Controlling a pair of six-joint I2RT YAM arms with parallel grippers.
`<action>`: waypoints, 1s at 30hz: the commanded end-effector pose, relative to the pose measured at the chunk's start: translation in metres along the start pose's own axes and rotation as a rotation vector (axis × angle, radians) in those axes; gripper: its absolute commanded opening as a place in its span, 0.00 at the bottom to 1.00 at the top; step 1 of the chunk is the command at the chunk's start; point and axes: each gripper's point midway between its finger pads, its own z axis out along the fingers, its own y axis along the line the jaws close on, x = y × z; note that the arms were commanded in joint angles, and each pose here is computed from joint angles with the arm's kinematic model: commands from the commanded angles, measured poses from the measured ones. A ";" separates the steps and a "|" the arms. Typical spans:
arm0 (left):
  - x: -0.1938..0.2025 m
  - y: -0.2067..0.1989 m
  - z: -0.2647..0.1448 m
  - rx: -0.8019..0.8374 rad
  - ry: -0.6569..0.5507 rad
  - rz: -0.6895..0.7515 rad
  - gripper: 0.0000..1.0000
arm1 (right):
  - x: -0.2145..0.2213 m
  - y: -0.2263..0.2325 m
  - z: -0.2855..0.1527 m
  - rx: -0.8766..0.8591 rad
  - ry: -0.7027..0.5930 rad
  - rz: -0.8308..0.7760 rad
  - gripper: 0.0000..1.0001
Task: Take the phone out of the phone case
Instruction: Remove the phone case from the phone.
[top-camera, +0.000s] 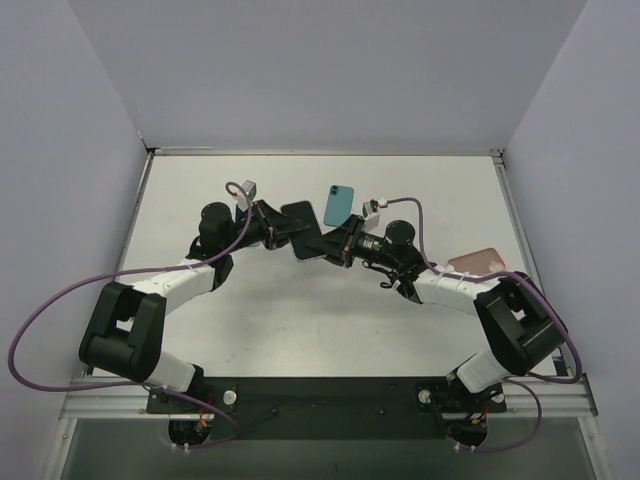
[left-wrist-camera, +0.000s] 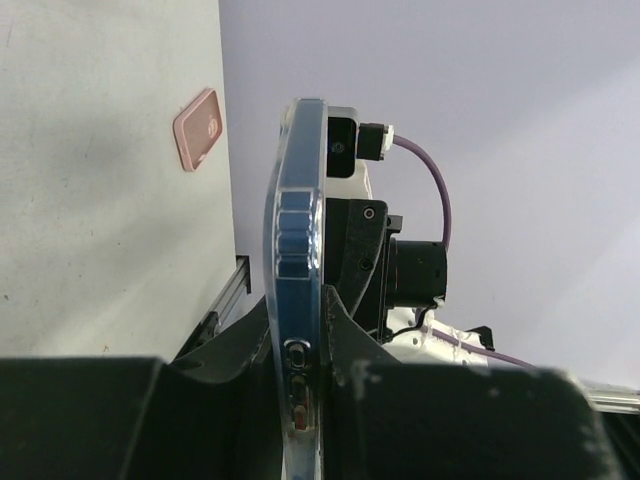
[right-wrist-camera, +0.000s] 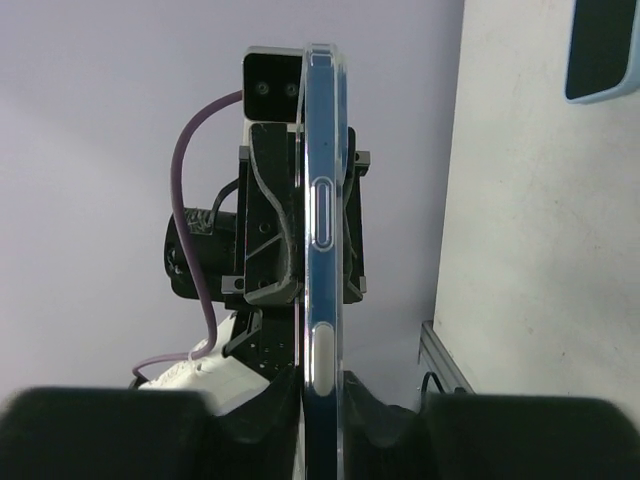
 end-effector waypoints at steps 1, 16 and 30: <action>-0.008 -0.033 0.002 0.103 -0.047 0.074 0.00 | 0.011 -0.006 -0.014 0.001 0.031 -0.061 0.49; -0.013 -0.033 0.000 0.115 -0.084 0.051 0.00 | -0.005 -0.005 -0.024 0.012 -0.109 -0.063 0.10; -0.010 -0.033 -0.001 0.120 -0.075 0.046 0.00 | -0.015 0.009 -0.024 -0.057 -0.157 -0.031 0.36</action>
